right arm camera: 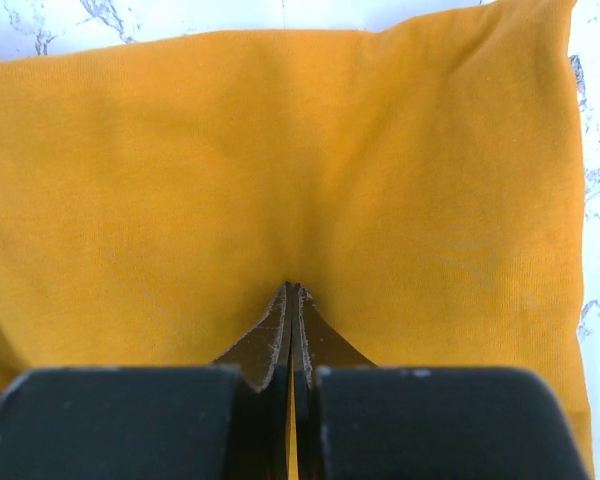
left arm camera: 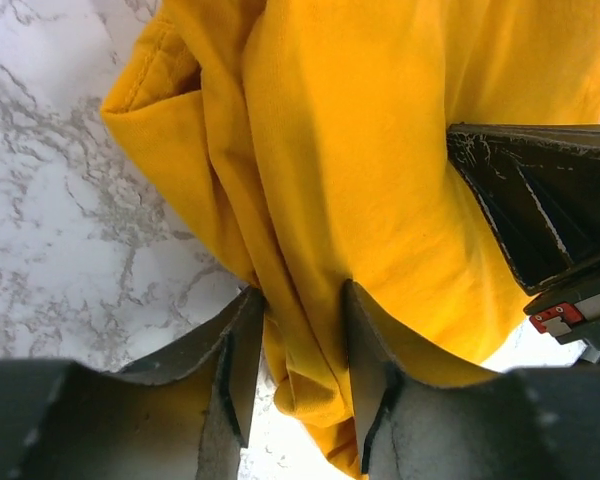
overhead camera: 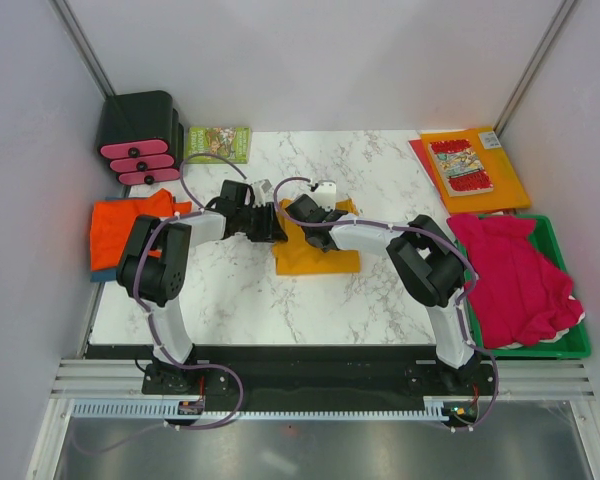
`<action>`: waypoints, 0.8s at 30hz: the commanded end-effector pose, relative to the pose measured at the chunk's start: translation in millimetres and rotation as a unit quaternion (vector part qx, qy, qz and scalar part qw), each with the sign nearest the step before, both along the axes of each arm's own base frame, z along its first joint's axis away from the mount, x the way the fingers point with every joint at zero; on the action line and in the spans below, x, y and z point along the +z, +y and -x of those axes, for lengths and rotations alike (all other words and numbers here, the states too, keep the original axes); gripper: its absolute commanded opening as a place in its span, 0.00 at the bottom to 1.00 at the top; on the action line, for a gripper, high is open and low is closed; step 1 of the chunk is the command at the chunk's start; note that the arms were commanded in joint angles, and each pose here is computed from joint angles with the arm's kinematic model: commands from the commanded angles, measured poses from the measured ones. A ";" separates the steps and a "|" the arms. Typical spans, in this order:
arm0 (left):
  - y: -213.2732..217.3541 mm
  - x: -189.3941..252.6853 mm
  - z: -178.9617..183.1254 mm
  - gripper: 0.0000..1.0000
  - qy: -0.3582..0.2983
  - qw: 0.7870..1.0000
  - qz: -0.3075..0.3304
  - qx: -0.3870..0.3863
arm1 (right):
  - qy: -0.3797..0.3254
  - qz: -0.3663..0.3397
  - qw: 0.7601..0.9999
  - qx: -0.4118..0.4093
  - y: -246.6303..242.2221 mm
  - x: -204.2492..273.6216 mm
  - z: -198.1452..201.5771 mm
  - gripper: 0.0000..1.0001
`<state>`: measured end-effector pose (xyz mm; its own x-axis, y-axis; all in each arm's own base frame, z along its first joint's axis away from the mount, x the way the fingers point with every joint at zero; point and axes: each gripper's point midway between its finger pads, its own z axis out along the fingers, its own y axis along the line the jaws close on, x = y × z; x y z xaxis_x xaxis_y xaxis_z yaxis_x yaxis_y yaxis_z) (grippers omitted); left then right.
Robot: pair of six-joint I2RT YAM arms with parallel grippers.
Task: Fold and stack the t-shirts
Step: Put the neatly folded tshirt into the corner of the board with the left arm
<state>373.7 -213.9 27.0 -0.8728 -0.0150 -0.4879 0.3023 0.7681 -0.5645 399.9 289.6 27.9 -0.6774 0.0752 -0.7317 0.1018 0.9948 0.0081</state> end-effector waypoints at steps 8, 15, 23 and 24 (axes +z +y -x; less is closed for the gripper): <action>8.0 -26.1 35.0 0.02 0.089 0.995 -0.036 -0.029 | 0.021 -0.017 1.000 -0.001 3.4 -15.4 8.6 0.00; 19.7 11.5 19.5 0.02 0.004 0.991 -0.105 -0.086 | -0.005 -0.031 0.999 0.014 11.9 10.5 3.1 0.00; 37.7 64.9 10.0 0.02 -0.106 0.974 -0.159 -0.119 | -0.052 -0.054 0.997 0.035 25.4 66.0 -2.9 0.00; 38.8 73.0 12.1 0.02 -0.114 0.973 -0.160 -0.121 | -0.060 -0.060 0.996 0.038 26.7 76.4 -2.1 0.01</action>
<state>355.5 -187.1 56.5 -0.8137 0.2637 -0.5181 0.4779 0.8108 -0.3380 395.6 306.4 44.4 -0.6692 0.0789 -0.7389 0.0476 0.9969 0.0633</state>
